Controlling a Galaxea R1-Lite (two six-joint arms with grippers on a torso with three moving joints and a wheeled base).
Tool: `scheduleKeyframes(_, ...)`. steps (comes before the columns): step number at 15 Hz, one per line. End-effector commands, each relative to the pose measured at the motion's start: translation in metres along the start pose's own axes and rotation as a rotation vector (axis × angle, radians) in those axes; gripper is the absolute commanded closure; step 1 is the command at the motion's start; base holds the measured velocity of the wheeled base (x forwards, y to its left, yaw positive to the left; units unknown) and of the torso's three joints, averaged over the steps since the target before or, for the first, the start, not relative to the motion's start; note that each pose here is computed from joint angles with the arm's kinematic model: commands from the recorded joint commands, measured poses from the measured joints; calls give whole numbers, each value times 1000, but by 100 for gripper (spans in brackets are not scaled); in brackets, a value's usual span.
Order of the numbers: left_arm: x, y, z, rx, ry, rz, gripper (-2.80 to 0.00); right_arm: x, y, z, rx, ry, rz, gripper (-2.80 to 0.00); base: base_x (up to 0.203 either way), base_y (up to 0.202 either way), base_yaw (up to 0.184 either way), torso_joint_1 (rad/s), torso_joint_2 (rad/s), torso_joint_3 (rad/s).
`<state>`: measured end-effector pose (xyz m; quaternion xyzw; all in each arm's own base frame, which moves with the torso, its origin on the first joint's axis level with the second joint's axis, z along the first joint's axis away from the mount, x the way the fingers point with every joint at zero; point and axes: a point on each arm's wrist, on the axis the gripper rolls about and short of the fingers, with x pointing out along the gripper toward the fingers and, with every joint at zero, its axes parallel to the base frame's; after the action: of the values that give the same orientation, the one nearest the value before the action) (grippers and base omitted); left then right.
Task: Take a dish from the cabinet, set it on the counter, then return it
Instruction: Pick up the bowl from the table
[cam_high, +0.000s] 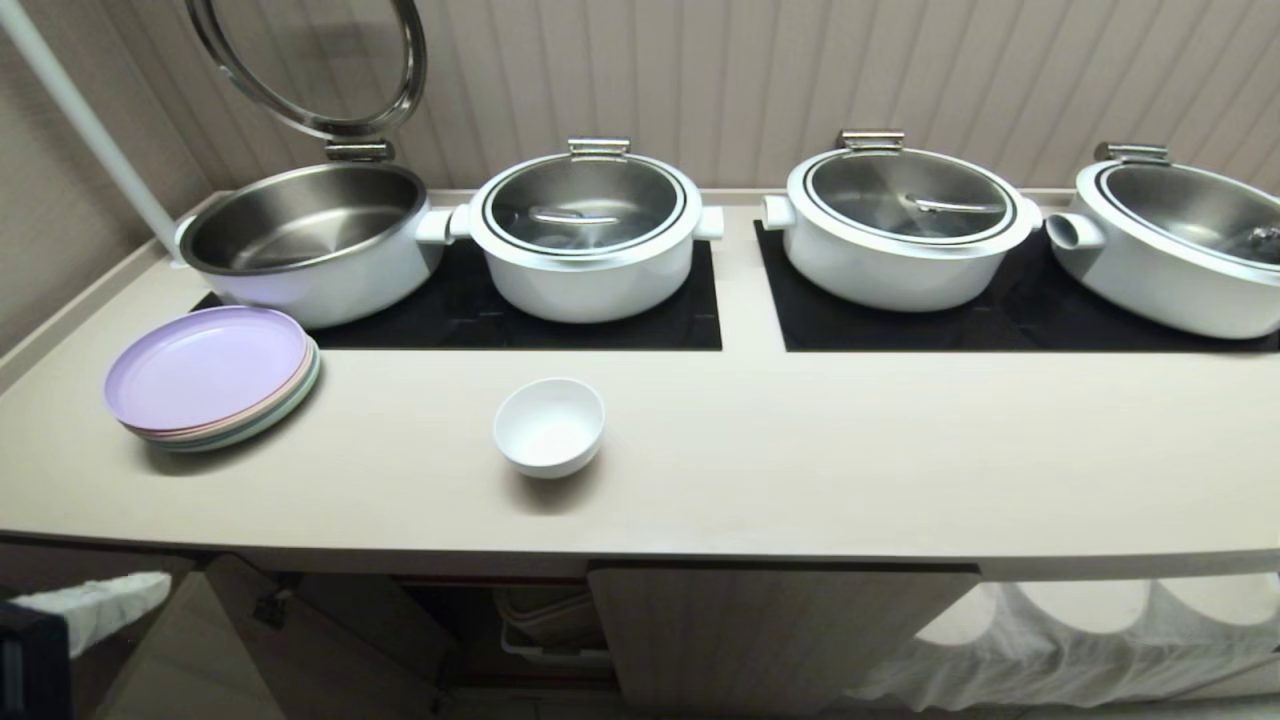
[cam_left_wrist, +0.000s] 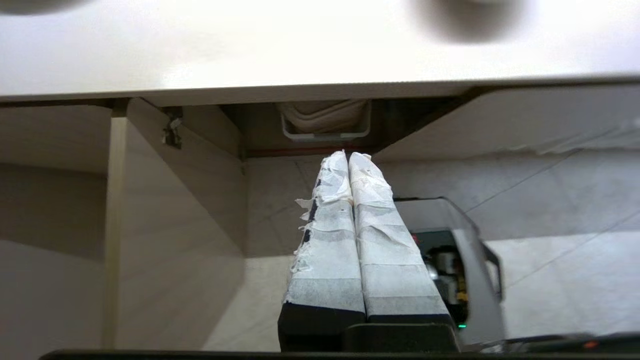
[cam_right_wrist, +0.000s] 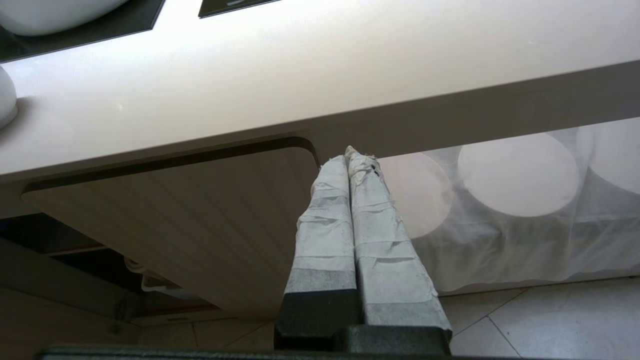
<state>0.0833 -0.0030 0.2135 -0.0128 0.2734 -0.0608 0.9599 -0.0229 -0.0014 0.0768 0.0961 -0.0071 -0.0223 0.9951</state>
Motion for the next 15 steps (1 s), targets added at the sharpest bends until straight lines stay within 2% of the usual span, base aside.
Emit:
scheduleKeyframes(1,32,4,24,-59,95,2,0,0,0,0,1,-1,0,0,0,0,0,0,0,0)
scheduleKeyframes(6,62,4,64,-67,160,-12,0,0,0,0,1,-1,0,0,0,0,0,0,0,0)
scheduleKeyframes(13,104,-5,128,-56,361,-49,0,0,0,0,1,-1,0,0,0,0,0,0,0,0)
scheduleKeyframes(15,123,-8,140,-51,416,-60,0,0,0,0,1,-1,0,0,0,0,0,0,0,0)
